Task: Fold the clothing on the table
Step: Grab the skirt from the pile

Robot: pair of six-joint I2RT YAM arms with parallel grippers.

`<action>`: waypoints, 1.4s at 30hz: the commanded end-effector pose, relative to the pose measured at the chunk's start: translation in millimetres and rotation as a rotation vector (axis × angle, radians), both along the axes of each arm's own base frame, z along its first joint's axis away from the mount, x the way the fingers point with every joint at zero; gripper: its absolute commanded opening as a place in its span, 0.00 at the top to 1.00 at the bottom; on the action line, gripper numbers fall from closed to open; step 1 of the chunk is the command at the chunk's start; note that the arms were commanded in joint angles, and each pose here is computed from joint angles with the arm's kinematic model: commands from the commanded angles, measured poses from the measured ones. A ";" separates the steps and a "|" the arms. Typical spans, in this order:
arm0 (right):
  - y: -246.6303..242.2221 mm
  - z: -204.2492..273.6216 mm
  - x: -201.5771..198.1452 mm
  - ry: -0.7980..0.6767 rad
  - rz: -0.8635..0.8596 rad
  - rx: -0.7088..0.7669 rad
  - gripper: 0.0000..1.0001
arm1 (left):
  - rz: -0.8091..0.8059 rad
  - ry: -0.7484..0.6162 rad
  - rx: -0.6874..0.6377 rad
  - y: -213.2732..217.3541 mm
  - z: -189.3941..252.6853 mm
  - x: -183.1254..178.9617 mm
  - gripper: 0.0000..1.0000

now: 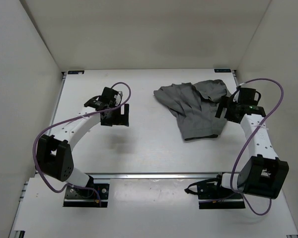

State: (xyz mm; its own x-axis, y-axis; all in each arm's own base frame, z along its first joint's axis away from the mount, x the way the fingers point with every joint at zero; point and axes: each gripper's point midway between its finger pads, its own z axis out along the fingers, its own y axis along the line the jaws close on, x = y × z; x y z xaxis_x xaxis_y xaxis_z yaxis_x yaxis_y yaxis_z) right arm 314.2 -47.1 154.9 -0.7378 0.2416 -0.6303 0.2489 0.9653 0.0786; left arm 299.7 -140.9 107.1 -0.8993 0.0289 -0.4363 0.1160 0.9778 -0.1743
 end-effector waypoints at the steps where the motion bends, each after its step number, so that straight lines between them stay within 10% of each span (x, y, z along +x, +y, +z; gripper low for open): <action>1: -13.9 -6.6 13.7 -0.038 0.002 -0.007 0.00 | -0.002 -0.075 -0.011 -5.7 30.1 11.5 0.01; 15: 44.2 -27.6 79.1 -0.045 0.180 0.025 0.01 | 0.007 -0.082 -0.040 -10.0 37.4 11.3 0.01; 21: 29.7 -74.7 46.8 0.136 0.141 -0.012 0.06 | 0.022 -0.133 -0.095 -8.4 48.4 17.4 0.01; 26: 25.6 -87.9 28.8 0.120 0.128 0.056 0.25 | 0.020 -0.128 -0.100 -6.0 47.3 13.8 0.01; 36: 82.4 -75.1 63.2 0.122 0.249 0.166 0.98 | 0.079 -0.159 -0.131 13.1 49.0 4.4 0.02; 42: 182.9 8.3 98.5 -0.043 0.551 0.223 1.00 | 0.132 -0.289 -0.192 27.3 66.1 -0.1 0.01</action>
